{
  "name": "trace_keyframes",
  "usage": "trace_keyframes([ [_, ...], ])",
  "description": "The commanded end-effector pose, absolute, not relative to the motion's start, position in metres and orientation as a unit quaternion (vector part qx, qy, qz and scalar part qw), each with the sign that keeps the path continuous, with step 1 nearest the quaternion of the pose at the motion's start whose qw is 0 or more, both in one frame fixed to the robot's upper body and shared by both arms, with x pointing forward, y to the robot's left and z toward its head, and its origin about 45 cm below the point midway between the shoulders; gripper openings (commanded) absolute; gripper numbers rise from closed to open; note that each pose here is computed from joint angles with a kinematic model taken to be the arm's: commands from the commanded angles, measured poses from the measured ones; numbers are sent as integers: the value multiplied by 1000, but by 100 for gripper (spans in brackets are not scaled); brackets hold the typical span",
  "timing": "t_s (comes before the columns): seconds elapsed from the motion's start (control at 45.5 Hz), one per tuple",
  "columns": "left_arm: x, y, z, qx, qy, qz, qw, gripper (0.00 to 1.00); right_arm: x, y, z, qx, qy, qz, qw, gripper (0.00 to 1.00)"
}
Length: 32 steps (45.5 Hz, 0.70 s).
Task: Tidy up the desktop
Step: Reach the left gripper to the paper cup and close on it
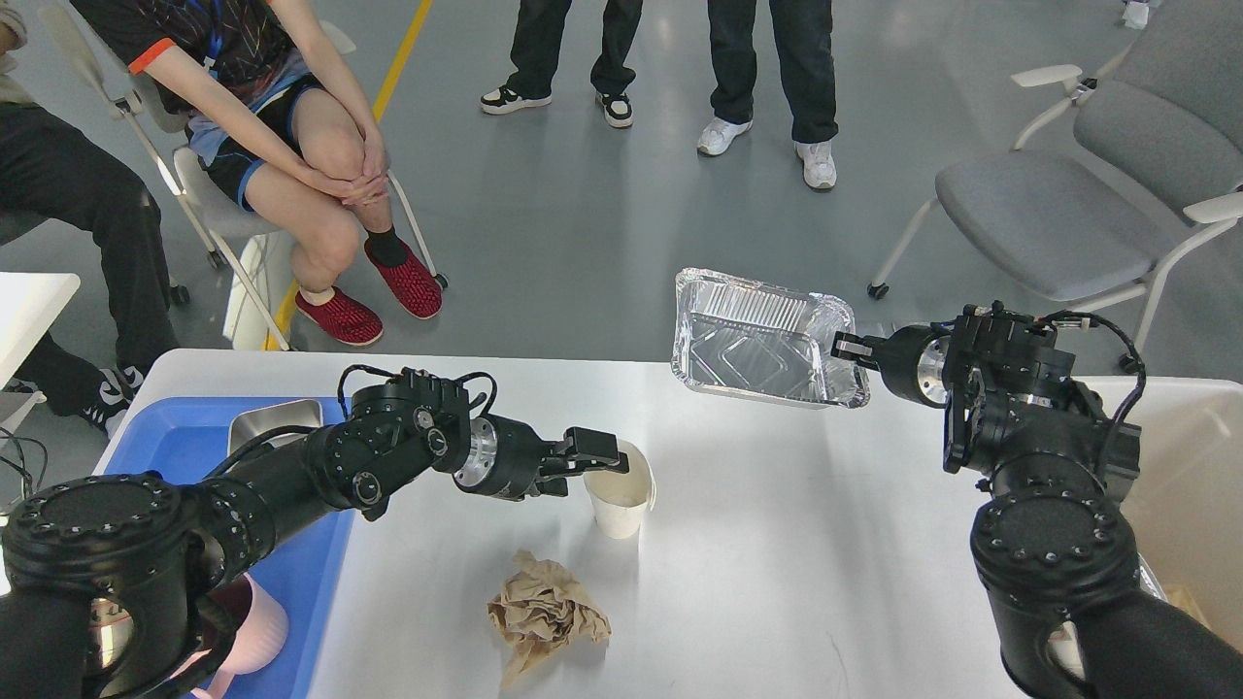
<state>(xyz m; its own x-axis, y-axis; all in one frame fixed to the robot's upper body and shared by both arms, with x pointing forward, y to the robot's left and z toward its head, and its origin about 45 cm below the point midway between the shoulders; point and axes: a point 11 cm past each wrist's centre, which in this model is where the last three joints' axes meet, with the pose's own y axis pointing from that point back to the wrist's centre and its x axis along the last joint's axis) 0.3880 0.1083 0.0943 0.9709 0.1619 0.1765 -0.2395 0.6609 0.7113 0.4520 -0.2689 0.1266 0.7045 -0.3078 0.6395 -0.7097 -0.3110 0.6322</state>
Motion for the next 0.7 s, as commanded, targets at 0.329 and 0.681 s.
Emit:
trace_keyframes([
  [0.329,387,97,92,402,-69,116,906,97,447,-271,120,783,-324,201,492,0],
  [0.681,386,104,79,429,-113,126,887,94,448,-271,121,781,-329,205,489,0],
])
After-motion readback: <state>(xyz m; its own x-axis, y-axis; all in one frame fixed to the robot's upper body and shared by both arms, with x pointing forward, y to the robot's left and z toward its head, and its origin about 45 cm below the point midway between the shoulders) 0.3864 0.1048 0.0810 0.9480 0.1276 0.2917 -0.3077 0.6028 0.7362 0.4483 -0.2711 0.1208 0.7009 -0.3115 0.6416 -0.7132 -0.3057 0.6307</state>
